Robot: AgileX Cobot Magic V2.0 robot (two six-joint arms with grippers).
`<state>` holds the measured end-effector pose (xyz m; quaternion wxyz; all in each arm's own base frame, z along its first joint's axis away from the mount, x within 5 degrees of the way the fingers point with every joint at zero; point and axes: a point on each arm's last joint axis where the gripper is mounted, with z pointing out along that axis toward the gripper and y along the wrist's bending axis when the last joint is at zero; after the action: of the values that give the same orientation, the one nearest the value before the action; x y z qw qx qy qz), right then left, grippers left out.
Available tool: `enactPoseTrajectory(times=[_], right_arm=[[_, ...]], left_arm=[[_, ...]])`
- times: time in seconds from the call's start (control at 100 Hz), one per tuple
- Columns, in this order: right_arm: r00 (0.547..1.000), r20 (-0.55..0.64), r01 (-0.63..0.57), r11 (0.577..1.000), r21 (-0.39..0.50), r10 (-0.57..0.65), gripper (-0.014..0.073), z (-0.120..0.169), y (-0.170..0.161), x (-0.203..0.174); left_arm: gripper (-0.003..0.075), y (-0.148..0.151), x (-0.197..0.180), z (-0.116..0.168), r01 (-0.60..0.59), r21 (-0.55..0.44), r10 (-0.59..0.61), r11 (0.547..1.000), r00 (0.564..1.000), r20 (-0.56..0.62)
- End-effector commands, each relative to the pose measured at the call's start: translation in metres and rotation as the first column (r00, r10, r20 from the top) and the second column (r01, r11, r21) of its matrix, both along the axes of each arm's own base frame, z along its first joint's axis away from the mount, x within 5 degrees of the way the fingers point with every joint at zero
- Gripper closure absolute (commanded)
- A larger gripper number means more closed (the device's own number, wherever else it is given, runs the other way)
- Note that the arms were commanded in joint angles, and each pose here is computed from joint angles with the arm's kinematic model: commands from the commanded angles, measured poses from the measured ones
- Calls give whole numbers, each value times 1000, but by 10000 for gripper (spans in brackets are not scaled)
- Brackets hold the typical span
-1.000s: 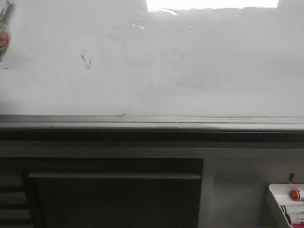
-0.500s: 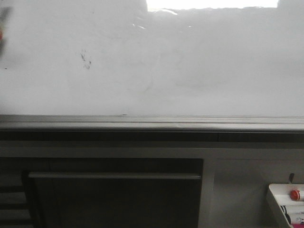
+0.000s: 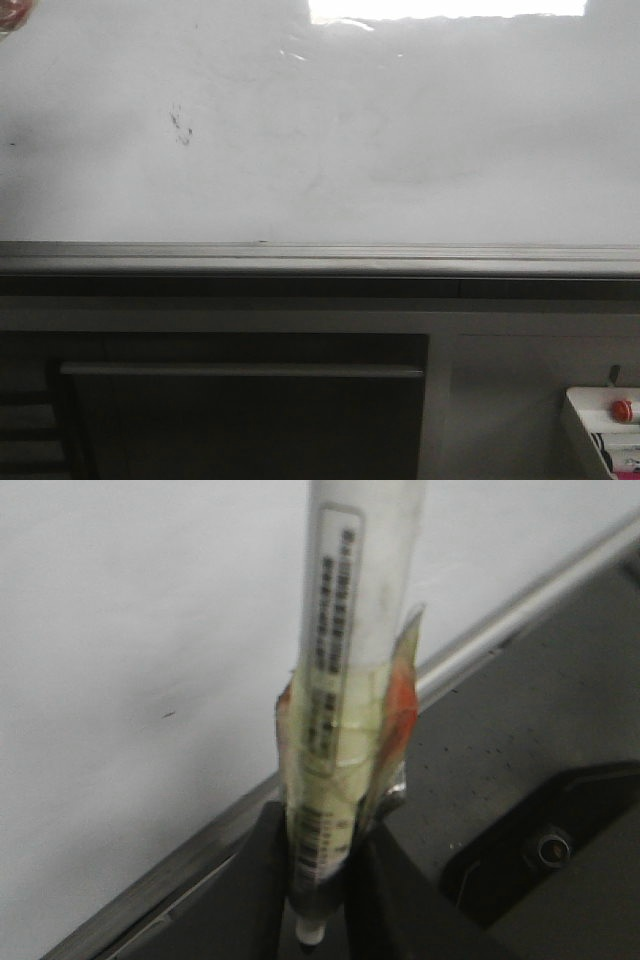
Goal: Write number 2 on whiteboard
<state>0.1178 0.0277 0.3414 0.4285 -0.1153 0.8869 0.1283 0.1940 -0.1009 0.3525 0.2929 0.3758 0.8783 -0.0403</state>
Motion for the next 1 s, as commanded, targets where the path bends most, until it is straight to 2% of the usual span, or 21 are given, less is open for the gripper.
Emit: enactPoseTrajectory(times=[0.0,0.16,0.23,0.29,0.36,0.43,0.53,0.67,0.99], right_arm=[[983,59,-177,984,25,175,253,16,14,10],[877,18,-479,877,-39,480,253,19,38,23],[811,7,-582,809,-82,585,253,18,49,29],[737,8,-669,731,-135,676,253,16,60,34],[654,10,-741,644,-189,756,253,15,71,38],[595,9,-784,583,-213,804,253,15,81,41],[556,6,-811,544,-214,831,253,17,92,45],[525,20,-825,514,-234,851,253,23,100,52],[429,67,-862,430,-269,901,253,31,117,62]], left_arm=[[738,-17,-16,19,142,-29,-141,989,989,42],[738,-43,-33,18,309,-10,-308,951,950,43],[738,-54,-38,15,366,-1,-366,930,930,36],[738,-63,-42,11,405,5,-405,914,914,22],[738,-74,-46,7,447,13,-447,894,894,4],[738,-85,-49,1,485,20,-485,874,875,-12],[738,-98,-52,-4,531,40,-531,847,847,-1],[738,-112,-54,-7,570,38,-571,821,821,32],[738,-119,-52,2,576,28,-577,817,814,66]])
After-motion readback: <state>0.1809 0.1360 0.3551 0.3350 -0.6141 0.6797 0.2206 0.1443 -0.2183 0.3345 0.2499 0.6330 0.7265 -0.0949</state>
